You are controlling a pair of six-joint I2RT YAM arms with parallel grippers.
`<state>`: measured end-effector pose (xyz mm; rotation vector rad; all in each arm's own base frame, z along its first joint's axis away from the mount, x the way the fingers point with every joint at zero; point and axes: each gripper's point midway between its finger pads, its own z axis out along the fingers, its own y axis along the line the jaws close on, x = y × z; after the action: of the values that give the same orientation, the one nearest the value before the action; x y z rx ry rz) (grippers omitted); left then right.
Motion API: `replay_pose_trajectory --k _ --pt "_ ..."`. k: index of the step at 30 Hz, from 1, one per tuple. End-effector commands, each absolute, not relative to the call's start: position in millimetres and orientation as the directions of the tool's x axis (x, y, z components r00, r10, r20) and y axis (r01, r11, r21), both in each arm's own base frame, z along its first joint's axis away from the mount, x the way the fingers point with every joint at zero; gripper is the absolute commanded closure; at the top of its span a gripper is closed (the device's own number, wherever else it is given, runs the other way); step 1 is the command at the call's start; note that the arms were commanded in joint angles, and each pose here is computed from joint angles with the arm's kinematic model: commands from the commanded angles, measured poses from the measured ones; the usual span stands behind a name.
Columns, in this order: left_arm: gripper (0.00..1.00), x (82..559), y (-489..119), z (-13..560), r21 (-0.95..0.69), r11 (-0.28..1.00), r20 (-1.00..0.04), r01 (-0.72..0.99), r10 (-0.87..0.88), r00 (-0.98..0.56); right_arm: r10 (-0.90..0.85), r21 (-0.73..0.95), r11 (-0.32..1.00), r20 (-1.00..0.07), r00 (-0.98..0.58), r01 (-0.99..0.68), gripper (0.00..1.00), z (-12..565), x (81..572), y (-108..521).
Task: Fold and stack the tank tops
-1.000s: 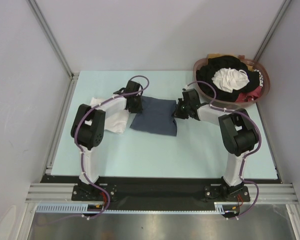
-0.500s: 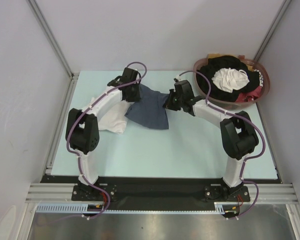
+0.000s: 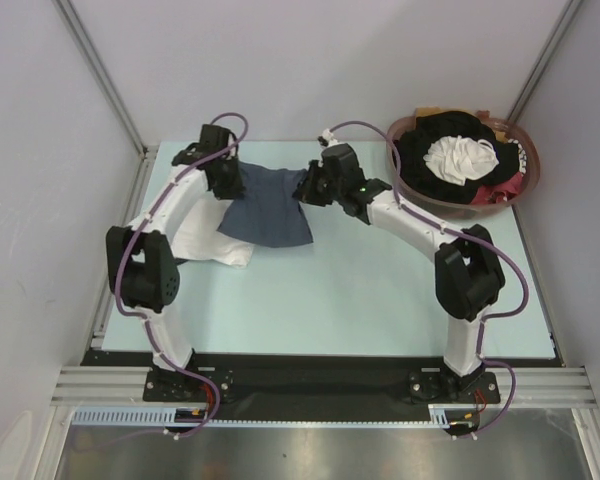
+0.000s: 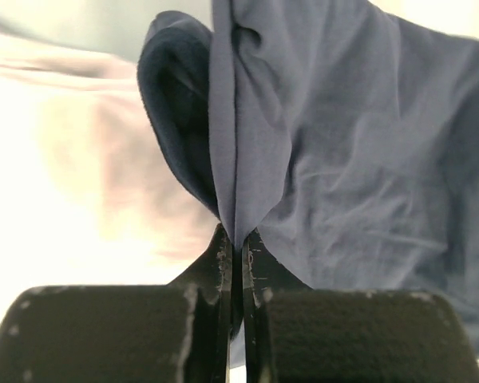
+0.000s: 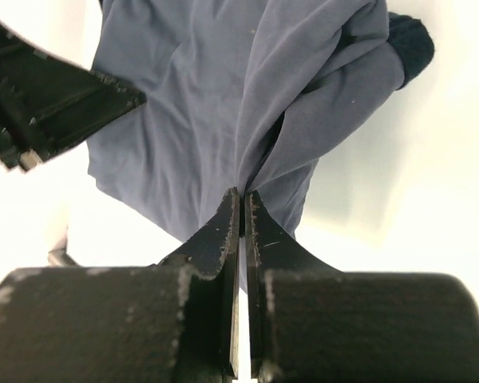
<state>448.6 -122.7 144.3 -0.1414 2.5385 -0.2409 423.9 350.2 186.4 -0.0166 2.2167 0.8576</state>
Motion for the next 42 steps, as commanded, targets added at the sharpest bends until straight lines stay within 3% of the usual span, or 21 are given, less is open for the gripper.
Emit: replay_pose_trajectory --k 1,10,18,35,40,42 --pt "1.0 444.6 -89.5 190.9 -0.23 0.971 -0.612 -0.067 -0.198 -0.766 0.257 0.613 0.722 -0.668 -0.699 -0.321 1.0 211.0 426.9 389.2" --pt "1.0 442.5 0.3 201.9 -0.202 0.949 -0.604 -0.242 -0.315 -0.732 0.245 0.685 0.625 -0.627 -0.739 -0.374 1.0 190.4 420.5 479.5" --pt "1.0 435.2 48.9 177.3 -0.109 0.925 -0.557 -0.364 -0.36 -0.748 0.251 0.724 0.571 -0.602 -0.758 -0.386 1.0 175.3 413.2 527.0" --pt "0.99 456.2 70.5 119.0 -0.03 0.906 -0.468 -0.422 -0.386 -0.795 0.278 0.729 0.583 -0.594 -0.755 -0.359 1.0 169.1 406.4 536.7" --pt "0.93 455.7 65.5 90.1 -0.046 0.906 -0.443 -0.42 -0.395 -0.805 0.286 0.726 0.608 -0.579 -0.764 -0.322 1.0 155.0 404.9 530.7" --pt "0.84 455.5 66.4 89.1 -0.043 0.904 -0.447 -0.426 -0.399 -0.801 0.271 0.704 0.65 -0.567 -0.778 -0.286 0.96 138.0 403.3 523.7"
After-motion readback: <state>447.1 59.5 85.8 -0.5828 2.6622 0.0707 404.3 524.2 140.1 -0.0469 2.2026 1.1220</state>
